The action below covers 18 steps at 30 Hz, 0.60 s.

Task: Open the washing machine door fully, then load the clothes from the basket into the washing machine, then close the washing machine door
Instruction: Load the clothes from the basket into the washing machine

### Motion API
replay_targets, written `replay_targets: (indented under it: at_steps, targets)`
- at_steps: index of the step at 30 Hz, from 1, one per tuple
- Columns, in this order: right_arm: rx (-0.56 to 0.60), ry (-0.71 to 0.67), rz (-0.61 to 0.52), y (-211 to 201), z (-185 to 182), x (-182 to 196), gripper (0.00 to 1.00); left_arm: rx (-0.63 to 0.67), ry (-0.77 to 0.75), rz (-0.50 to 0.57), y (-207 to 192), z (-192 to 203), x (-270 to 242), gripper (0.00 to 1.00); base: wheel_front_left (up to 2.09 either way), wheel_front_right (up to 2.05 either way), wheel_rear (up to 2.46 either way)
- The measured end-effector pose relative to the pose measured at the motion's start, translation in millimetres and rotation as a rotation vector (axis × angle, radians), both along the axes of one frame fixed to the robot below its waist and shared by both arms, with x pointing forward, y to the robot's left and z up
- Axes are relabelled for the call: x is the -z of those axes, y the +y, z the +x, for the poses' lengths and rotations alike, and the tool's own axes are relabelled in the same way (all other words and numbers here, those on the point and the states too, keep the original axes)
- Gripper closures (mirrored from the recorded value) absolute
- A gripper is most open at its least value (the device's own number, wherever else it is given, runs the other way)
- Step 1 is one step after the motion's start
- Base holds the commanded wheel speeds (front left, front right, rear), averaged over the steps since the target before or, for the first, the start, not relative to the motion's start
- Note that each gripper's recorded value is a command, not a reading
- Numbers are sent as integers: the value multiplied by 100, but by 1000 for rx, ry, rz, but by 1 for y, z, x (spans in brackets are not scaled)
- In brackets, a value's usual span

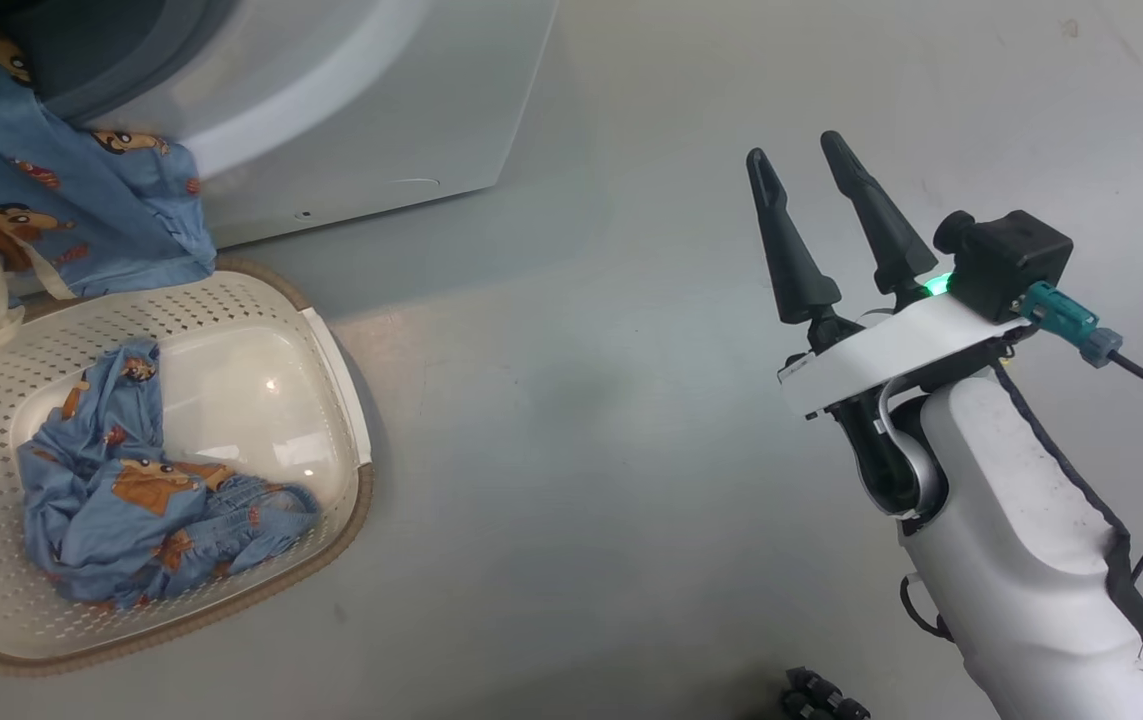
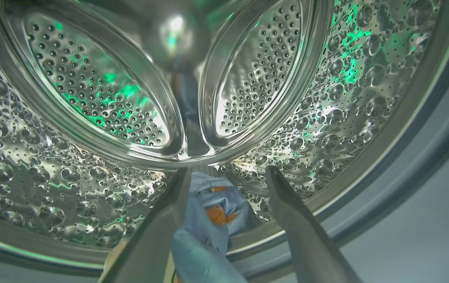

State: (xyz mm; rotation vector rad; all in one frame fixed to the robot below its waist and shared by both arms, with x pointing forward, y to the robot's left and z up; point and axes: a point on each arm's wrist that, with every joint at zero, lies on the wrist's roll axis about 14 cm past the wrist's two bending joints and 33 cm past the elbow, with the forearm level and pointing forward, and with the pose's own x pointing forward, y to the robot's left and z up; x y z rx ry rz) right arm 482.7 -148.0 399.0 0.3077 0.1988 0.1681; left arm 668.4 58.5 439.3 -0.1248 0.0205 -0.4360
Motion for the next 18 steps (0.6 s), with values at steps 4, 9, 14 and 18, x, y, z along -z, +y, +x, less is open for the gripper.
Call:
replay_targets:
  at_steps: [4,9,14,18]
  targets:
    - [9,-18,-5,-4,4,-5,0,-5,34,14,7,-13,12,0,0,0,0]
    - [13,-39,-3,-6,8,-11,0,-3,41,11,13,-26,15,0,0,0,0]
    - [-3,-56,1,0,11,-16,0,-16,56,-13,19,-39,18,0,0,0,0]
    - [-22,-68,11,9,12,-19,0,-51,65,-42,33,-46,19,0,0,0,0]
